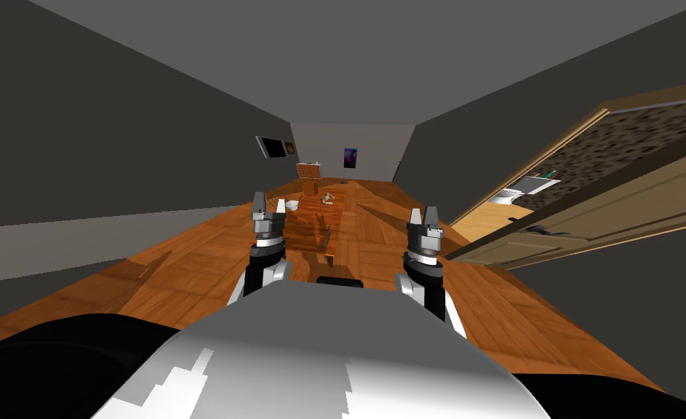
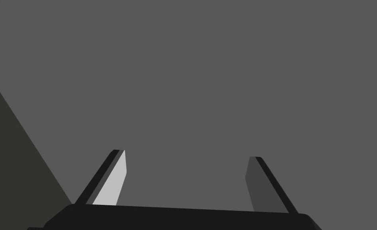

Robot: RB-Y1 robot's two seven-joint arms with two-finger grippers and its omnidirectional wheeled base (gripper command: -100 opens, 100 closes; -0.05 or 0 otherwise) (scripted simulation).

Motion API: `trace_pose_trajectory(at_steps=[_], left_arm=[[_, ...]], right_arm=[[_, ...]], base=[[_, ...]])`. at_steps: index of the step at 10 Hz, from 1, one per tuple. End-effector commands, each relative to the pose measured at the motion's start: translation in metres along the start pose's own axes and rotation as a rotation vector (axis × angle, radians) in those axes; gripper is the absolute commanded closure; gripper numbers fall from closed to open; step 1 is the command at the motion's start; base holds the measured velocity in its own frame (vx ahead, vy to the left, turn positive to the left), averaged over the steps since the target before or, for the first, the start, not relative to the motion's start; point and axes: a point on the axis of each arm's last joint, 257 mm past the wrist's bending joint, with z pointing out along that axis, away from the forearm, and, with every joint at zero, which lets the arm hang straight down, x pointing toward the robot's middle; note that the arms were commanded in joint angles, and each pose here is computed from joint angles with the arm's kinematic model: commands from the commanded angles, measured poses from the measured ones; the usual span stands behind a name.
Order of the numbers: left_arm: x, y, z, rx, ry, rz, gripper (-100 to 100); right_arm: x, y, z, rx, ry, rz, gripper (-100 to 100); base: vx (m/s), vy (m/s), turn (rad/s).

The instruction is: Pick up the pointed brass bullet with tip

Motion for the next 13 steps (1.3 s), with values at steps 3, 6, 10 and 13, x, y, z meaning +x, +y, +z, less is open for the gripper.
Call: trace_pose_trajectory(at_steps=[3,6,10,13], left_arm=[[0.01,0.025,-0.005,-0.049,0.084,-0.012,-100],[0.009,0.068,-0.014,-0.141,0.125,-0.045,-100],[-0.003,0.123,-0.027,-0.267,0.122,-0.092,-100],[-0.016,0.165,-0.04,-0.364,0.097,-0.129,-100]], right_arm=[[0.0,0.0,0.0,0.0,0.0,0.0,0],[0.0,0.0,0.0,0.0,0.0,0.0,0],[0.0,0.0,0.0,0.0,0.0,0.0,0],[0.0,0.0,0.0,0.0,0.0,0.0,0]], base=[[0.025,-0.072,0.015],[0.059,-0.151,0.032],[0.1,-0.191,0.041],[0.064,-0.161,0.039]])
